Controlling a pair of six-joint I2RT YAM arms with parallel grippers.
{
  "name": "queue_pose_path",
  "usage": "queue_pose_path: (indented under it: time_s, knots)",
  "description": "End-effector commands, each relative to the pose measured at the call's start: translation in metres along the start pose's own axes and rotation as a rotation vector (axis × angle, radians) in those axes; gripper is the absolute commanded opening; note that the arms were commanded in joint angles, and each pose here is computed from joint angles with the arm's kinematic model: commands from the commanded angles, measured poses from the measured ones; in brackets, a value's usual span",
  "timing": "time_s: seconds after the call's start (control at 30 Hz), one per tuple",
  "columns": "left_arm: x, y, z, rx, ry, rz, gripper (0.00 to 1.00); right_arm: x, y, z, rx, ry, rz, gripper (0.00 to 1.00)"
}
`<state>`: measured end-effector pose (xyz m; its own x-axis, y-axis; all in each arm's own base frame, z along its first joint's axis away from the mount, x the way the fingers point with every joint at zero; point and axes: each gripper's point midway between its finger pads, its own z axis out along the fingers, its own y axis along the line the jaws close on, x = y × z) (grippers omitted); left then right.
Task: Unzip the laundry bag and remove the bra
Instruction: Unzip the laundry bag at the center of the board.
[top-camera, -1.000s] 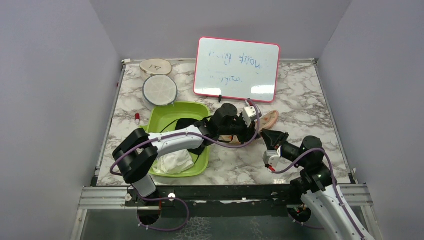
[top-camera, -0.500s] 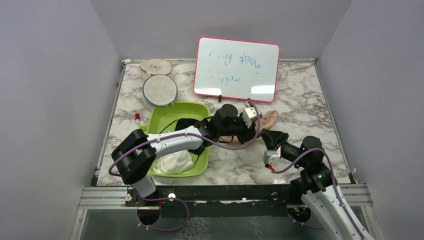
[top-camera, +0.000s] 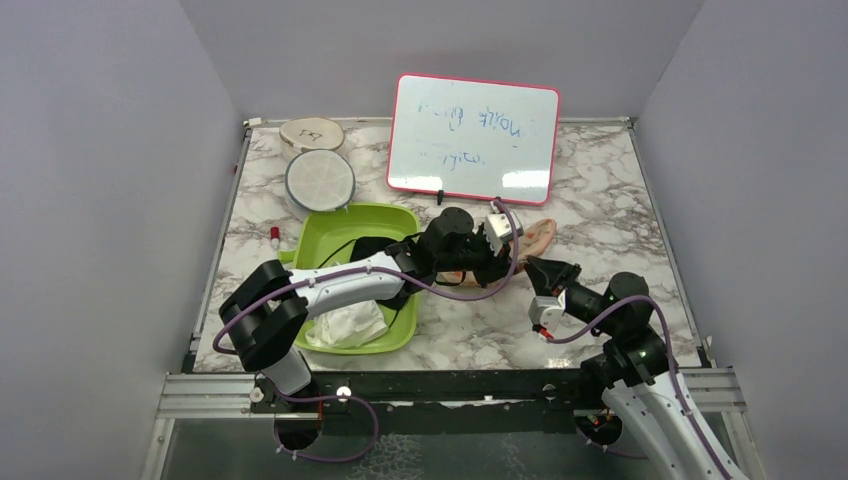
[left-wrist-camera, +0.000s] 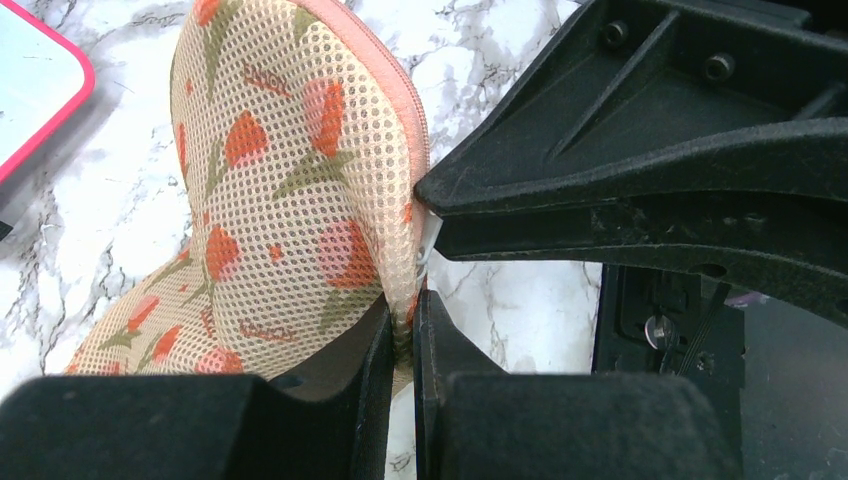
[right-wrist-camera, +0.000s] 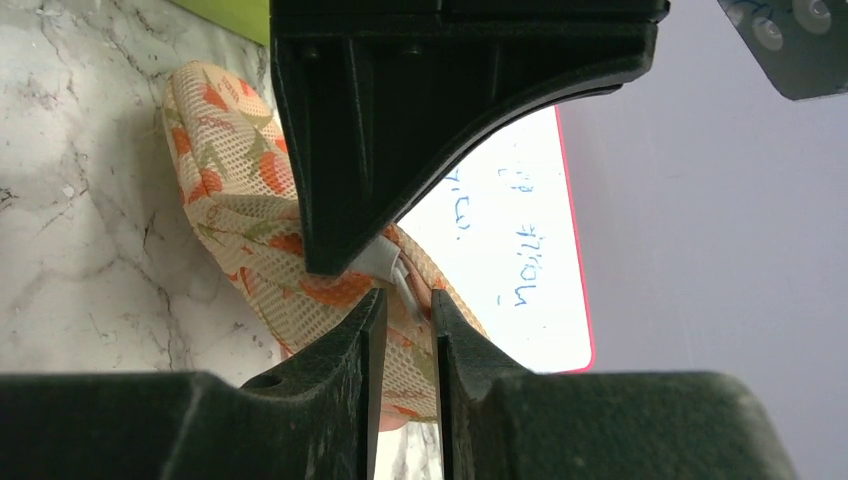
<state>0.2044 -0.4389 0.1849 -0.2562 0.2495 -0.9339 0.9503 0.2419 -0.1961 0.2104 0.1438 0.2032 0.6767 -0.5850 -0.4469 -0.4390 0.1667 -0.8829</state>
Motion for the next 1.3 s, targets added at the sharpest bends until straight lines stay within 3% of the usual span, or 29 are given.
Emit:
queue_pose_path:
  time_s: [0.0,0.73,0.93,1.27]
  knots:
    - [-0.028,-0.006,-0.009,0.000,-0.080,0.049,0.00,0.000,-0.014,-0.005,0.039,0.035,0.029,0.21]
    - [-0.033,-0.002,-0.014,-0.033,-0.099,0.065,0.00,-0.003,-0.014,-0.007,0.019,0.034,0.051,0.21]
    - [-0.032,0.001,-0.014,-0.044,-0.094,0.065,0.00,-0.006,-0.020,-0.012,0.034,0.042,0.048,0.36]
    - [-0.033,-0.003,-0.014,-0.022,-0.099,0.076,0.00,-0.005,-0.005,-0.003,-0.023,0.009,0.064,0.28]
